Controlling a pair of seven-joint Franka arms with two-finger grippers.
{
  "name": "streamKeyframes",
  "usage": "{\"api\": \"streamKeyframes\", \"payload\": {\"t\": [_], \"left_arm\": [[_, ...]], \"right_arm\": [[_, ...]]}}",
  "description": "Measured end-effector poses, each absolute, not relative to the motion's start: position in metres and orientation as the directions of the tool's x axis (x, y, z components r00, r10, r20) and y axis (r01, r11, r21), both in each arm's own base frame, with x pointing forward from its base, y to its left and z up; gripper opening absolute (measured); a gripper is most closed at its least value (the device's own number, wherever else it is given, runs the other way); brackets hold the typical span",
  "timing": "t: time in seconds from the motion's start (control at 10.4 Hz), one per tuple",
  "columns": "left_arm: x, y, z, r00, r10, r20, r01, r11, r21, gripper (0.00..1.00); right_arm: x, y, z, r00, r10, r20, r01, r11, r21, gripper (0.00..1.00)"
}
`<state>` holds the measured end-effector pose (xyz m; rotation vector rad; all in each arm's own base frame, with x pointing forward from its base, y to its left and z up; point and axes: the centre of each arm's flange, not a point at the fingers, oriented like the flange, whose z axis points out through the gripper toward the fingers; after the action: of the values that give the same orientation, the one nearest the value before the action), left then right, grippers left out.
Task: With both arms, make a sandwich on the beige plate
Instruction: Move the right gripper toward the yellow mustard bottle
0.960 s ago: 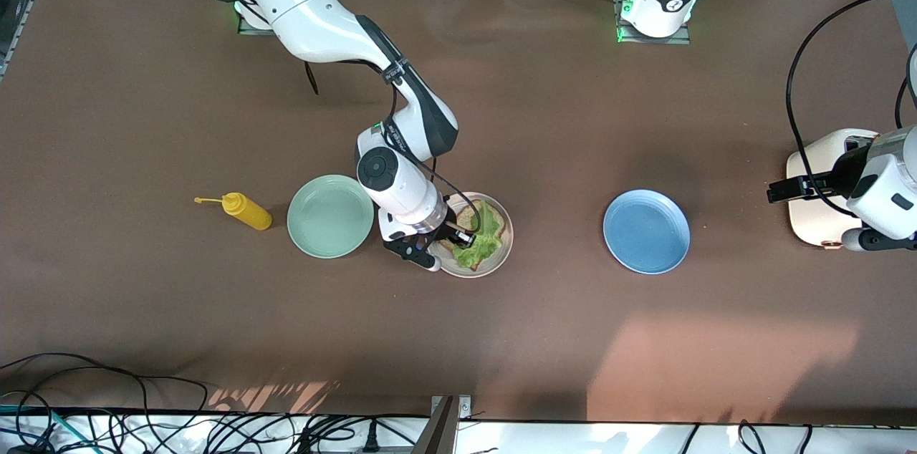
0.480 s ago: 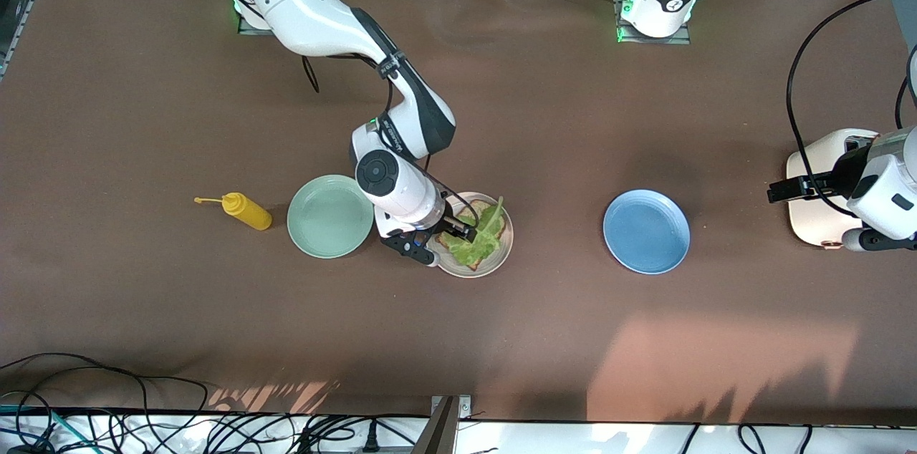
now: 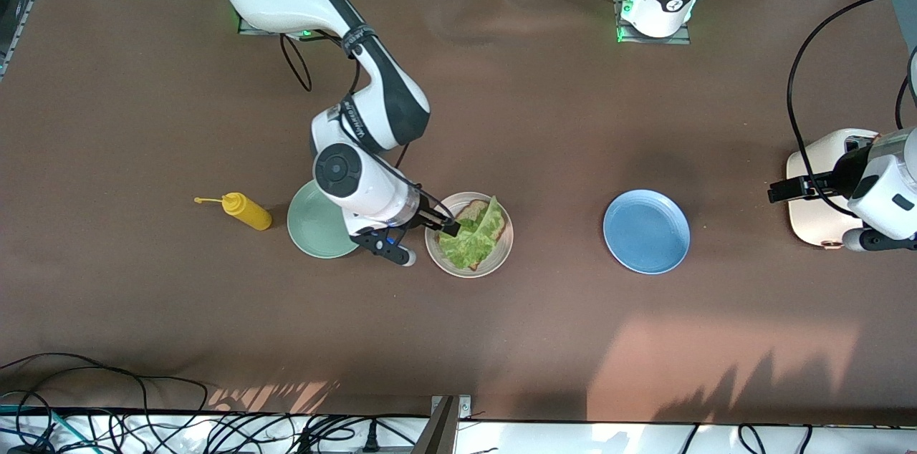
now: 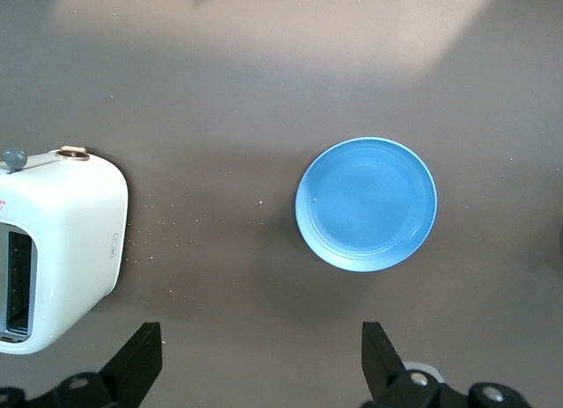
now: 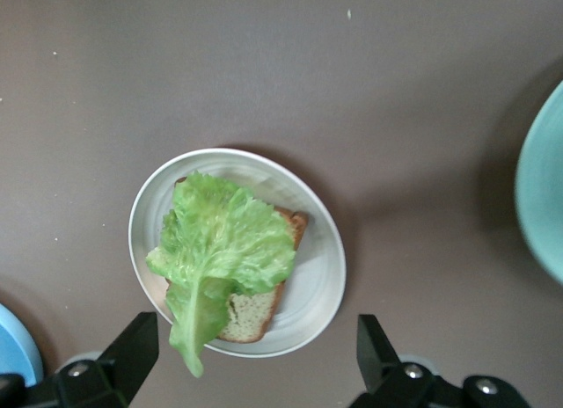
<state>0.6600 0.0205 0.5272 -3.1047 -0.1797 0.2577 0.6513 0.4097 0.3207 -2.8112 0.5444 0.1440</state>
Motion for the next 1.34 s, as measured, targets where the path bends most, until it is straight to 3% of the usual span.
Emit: {"api": "streamKeyframes", "payload": {"t": [0.29,0.67,0.96,1.34], "left_arm": [[0.658,0.052,0.529,0.982,0.092,-0.162,0.090,-0.996,-0.023,1.00],[0.648,0.123,0.529,0.985,0.057,-0.164,0.057,-0.998,-0.002,1.00],[0.637,0.172,0.529,0.985,0.048,-0.163,0.051,-0.999,0.011,1.00],[0.619,0.231,0.529,0.979,-0.019,-0.205,-0.038,-0.995,-0.089,1.00]], "right_arm": [[0.674,0.306,0.344,0.989,-0.112,-0.100,-0.135,-0.953,-0.271,1.00],[0.664,0.190,0.378,0.951,0.286,-0.115,0.234,-0.913,-0.334,1.00],[0.656,0.111,0.373,0.818,0.574,-0.047,0.508,-0.758,-0.410,1.00],[0.652,0.010,0.363,0.517,0.840,0.165,0.802,-0.408,-0.436,1.00]]}}
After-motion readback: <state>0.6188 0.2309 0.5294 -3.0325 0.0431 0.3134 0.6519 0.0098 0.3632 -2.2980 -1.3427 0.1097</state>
